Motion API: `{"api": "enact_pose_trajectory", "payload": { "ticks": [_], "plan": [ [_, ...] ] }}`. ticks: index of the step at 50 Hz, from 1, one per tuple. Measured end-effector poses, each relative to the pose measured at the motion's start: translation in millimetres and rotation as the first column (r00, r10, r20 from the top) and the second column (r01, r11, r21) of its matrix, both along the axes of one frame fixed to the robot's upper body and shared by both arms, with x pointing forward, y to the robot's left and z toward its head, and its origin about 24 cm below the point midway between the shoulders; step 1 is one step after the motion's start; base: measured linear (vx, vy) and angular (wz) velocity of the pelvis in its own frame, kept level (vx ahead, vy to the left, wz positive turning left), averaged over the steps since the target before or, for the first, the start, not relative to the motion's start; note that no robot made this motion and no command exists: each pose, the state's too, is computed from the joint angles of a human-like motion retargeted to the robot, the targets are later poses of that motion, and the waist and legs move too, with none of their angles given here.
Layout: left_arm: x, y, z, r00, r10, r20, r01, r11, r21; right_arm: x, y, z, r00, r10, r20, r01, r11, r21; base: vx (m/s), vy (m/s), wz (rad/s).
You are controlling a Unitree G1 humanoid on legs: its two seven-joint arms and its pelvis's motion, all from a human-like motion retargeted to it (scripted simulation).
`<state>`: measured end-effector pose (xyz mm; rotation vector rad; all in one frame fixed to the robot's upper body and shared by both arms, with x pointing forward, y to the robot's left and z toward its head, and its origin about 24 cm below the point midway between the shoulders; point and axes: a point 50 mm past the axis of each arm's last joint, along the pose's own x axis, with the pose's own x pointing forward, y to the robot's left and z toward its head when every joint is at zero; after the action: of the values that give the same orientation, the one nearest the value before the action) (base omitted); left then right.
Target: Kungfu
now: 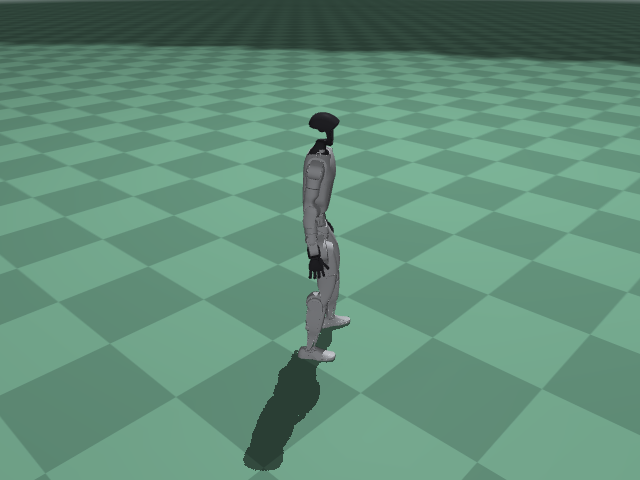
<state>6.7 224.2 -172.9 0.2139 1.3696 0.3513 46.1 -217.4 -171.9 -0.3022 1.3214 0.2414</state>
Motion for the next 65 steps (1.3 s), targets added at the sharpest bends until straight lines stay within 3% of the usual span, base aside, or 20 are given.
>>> {"api": "enact_pose_trajectory", "payload": {
  "ticks": [4, 15, 23, 30, 37, 45, 55, 60, 65],
  "plan": [
    [-5, -7, -1, 0.998, -0.068, -0.015, 0.068, 0.997, 0.022, -12, 1, -1, 0.997, -0.070, -0.015, 0.070, 0.998, 0.004, -0.27, -0.17, 0.14],
    [-34, -14, -2, 0.968, -0.210, -0.136, 0.198, 0.976, -0.094, -59, 21, -6, 0.973, -0.186, -0.135, 0.191, 0.981, 0.022, -0.11, -0.08, 0.22],
    [5, -10, -3, 0.939, -0.338, -0.069, 0.323, 0.932, -0.163, -69, 37, -7, 0.948, -0.292, -0.124, 0.300, 0.953, 0.049, -0.16, 0.09, 0.52],
    [46, -8, 1, 0.891, -0.452, 0.043, 0.454, 0.885, -0.108, -54, 32, -7, 0.977, -0.186, -0.104, 0.194, 0.979, 0.063, -0.21, 0.13, 0.09],
    [58, -1, 4, 0.867, -0.494, 0.065, 0.498, 0.860, -0.110, -9, 32, -4, 0.998, -0.045, 0.041, 0.043, 0.998, 0.035, -0.26, 0.10, -0.28],
    [14, 4, 0, 0.882, -0.460, -0.102, 0.440, 0.882, -0.168, 3, 38, -3, 0.991, -0.065, 0.115, 0.061, 0.998, 0.032, -0.16, 0.05, -0.31],
    [-35, -1, 0, 0.901, -0.390, -0.187, 0.345, 0.909, -0.233, -46, 40, -8, 0.925, -0.376, -0.050, 0.379, 0.924, 0.055, -0.04, -0.10, -0.28],
    [-55, -2, 2, 0.930, -0.300, -0.211, 0.243, 0.936, -0.256, -51, 37, -8, 0.837, -0.545, -0.047, 0.547, 0.837, 0.039, -0.09, -0.24, 0.01],
    [-70, -2, 4, 0.950, -0.203, -0.236, 0.139, 0.955, -0.261, -46, 32, -7, 0.788, -0.616, -0.010, 0.616, 0.787, 0.045, -0.10, -0.34, -0.29]
  ]
}}
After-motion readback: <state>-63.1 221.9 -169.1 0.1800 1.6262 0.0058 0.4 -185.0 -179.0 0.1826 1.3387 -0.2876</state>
